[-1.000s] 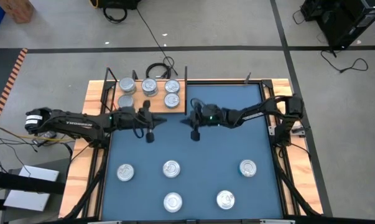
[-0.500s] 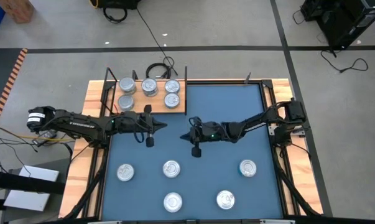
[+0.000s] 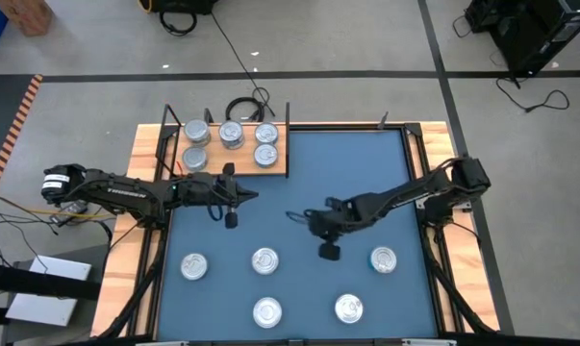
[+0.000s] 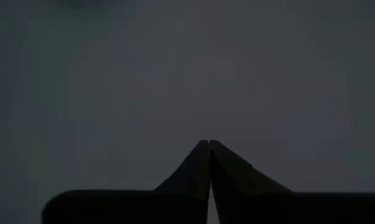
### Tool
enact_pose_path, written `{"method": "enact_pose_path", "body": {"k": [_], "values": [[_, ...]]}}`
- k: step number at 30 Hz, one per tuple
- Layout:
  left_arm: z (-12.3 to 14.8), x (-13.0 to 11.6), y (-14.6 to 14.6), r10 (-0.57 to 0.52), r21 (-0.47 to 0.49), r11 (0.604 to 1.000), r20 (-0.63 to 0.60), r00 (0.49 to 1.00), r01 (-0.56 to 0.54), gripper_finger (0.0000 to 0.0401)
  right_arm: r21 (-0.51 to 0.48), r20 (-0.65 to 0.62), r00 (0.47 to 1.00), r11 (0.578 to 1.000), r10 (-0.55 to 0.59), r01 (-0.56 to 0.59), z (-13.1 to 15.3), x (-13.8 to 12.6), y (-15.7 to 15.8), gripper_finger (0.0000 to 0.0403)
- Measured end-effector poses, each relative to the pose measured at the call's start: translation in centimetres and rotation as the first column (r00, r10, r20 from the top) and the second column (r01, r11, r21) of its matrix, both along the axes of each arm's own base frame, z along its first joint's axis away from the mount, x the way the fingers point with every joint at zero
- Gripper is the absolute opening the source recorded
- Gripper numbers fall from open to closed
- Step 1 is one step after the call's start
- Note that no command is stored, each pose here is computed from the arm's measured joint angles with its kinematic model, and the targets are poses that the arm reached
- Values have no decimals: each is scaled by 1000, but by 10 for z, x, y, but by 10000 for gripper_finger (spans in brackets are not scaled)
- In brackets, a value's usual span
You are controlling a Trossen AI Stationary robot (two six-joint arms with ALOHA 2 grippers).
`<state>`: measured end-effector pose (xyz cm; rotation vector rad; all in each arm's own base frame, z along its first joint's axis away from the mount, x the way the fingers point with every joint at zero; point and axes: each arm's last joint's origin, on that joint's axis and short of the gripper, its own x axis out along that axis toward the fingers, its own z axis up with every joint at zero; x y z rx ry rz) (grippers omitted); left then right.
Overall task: Stack canned seafood by type on shelf
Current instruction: Put the blue tuna can on the shelf aligned with the other blue tuna can
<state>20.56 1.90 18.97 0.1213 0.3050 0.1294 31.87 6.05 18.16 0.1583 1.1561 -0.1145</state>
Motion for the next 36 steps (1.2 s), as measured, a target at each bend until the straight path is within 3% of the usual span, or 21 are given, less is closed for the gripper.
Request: {"method": "enact_pose_path", "body": {"k": [5,10,13,16,20,25,36], "values": [[-2,-1,0,1,-5,1000,-22,1000,-1,5,33,-271,962,999,-29,39,3,-26,20,65],[-5,-2,0,1,-10,1000,-55,998,-2,5,37,-404,913,997,-49,69,4,-43,34,106],[-7,-3,0,1,-12,1000,-79,997,-2,5,56,-384,923,997,-35,61,4,-43,42,114],[-9,-3,0,1,-15,1000,-103,995,-3,5,140,-312,950,989,10,36,4,-36,51,112],[-12,-5,0,1,-18,1000,-135,991,-4,5,292,-194,976,956,102,-41,8,-27,69,102],[-13,-5,0,-3,-6,1000,-142,990,2,5,385,-124,973,913,197,-135,11,-27,91,95],[-15,-6,0,-7,5,1000,-166,986,8,5,453,-58,978,879,199,-152,3,-33,111,86]]}}
